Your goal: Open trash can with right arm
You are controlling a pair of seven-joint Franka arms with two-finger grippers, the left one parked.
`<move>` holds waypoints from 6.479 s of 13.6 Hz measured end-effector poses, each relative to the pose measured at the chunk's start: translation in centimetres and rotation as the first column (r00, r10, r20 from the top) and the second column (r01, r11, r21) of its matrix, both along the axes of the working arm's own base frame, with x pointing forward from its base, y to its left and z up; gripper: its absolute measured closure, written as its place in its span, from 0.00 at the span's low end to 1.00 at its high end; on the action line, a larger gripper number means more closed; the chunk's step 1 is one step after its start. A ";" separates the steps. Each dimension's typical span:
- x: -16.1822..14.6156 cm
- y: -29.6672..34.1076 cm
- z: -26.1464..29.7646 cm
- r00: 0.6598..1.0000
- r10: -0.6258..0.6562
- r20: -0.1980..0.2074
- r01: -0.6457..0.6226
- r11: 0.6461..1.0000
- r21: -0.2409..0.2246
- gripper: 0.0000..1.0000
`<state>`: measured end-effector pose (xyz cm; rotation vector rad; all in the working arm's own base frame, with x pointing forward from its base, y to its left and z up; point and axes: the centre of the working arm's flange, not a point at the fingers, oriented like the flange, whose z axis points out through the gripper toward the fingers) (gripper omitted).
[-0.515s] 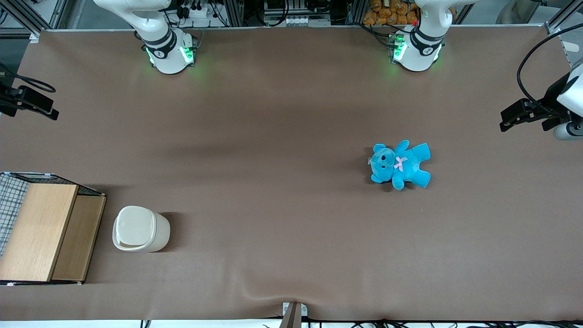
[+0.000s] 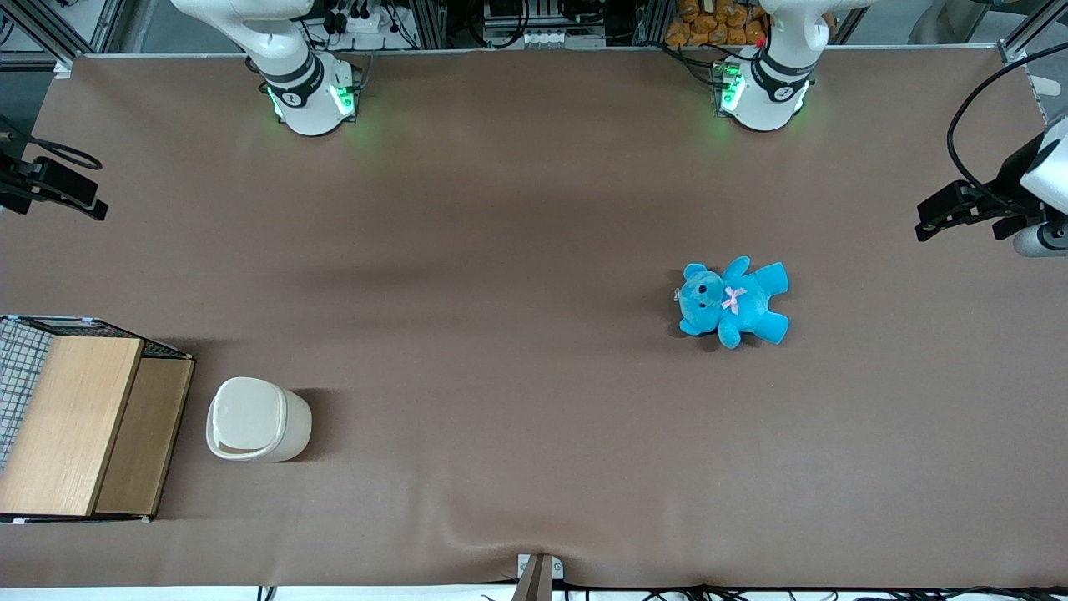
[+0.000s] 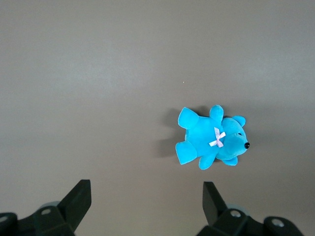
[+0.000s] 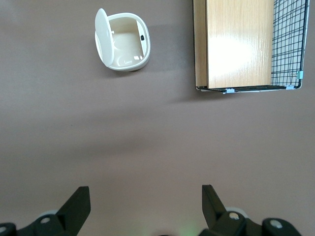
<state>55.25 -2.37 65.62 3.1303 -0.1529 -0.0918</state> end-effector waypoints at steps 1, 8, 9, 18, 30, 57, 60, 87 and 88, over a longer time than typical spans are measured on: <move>0.2 0.0 -0.3 1.000 0.000 -0.005 0.000 1.000 0.000 0.00; 1.4 1.0 -2.3 0.999 0.016 -0.038 -0.015 1.000 0.027 0.00; 1.8 1.3 -2.9 0.999 0.020 -0.041 -0.019 0.999 0.033 0.00; 7.7 3.8 -10.2 0.999 0.037 -0.001 -0.037 0.995 0.087 0.67; 12.5 5.7 -17.3 0.996 0.047 0.071 -0.054 0.994 0.091 0.99; 17.0 5.2 -26.2 0.971 0.145 0.189 -0.159 0.986 0.059 0.99; 17.5 4.5 -27.1 0.964 0.173 0.203 -0.184 0.982 0.039 0.99; 17.7 1.6 -34.1 0.954 0.211 0.211 -0.213 0.977 -0.014 0.99; 17.7 1.6 -34.1 0.954 0.211 0.212 -0.213 0.977 -0.014 0.99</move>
